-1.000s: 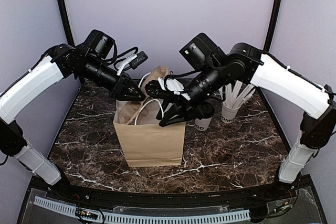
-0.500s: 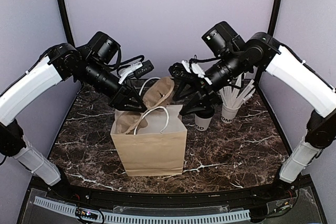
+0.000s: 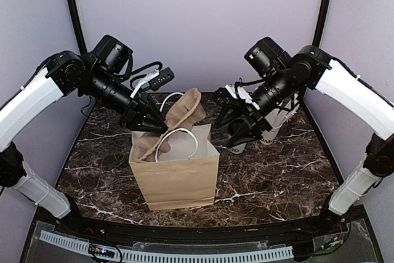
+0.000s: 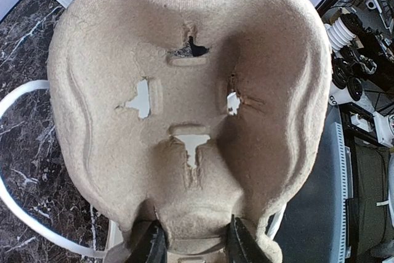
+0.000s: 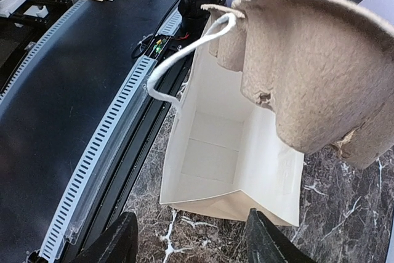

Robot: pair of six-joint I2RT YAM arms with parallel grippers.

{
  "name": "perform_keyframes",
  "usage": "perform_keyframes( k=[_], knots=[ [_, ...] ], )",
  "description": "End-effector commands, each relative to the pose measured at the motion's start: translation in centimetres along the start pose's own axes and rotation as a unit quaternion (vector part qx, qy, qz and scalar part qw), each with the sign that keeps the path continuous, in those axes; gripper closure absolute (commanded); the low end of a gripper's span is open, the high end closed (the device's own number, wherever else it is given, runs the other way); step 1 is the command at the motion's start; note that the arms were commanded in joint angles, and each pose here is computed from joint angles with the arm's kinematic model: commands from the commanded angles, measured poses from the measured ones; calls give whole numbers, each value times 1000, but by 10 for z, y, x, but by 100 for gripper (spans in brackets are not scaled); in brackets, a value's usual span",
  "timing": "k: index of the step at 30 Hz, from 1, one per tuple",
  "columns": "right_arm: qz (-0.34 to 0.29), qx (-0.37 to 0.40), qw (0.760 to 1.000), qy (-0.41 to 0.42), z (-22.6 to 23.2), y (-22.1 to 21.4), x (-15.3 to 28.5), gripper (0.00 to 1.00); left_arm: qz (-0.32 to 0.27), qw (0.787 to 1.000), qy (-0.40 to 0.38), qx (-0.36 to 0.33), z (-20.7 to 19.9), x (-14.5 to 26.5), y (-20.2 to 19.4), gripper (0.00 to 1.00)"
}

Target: Pack the takeout coffee

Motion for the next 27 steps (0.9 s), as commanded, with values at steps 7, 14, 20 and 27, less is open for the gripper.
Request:
perform_keyframes(
  k=[7, 14, 20, 27],
  knots=[
    [-8, 40, 999, 21, -10, -9, -19, 35, 10, 1000, -27, 10, -14, 3, -15, 68],
    [-10, 50, 998, 36, -18, -10, -31, 31, 17, 1000, -3, 3, -8, 2, -22, 68],
    [8, 73, 996, 57, -10, -3, -36, 30, 19, 1000, 3, -2, -7, 3, -24, 68],
    [65, 100, 990, 69, 1, -5, -53, 30, 24, 1000, 11, -6, -2, 0, -26, 69]
  ],
)
Point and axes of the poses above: each gripper's point midway between its finger pads, its own x axis back along the fingers, its own z axis along the line the jaws close on, y = z × x, the point moved 4 cm from there along x, back along the fingers, and after that the axes turned 9 degrees about x, right-handed, at the moved point
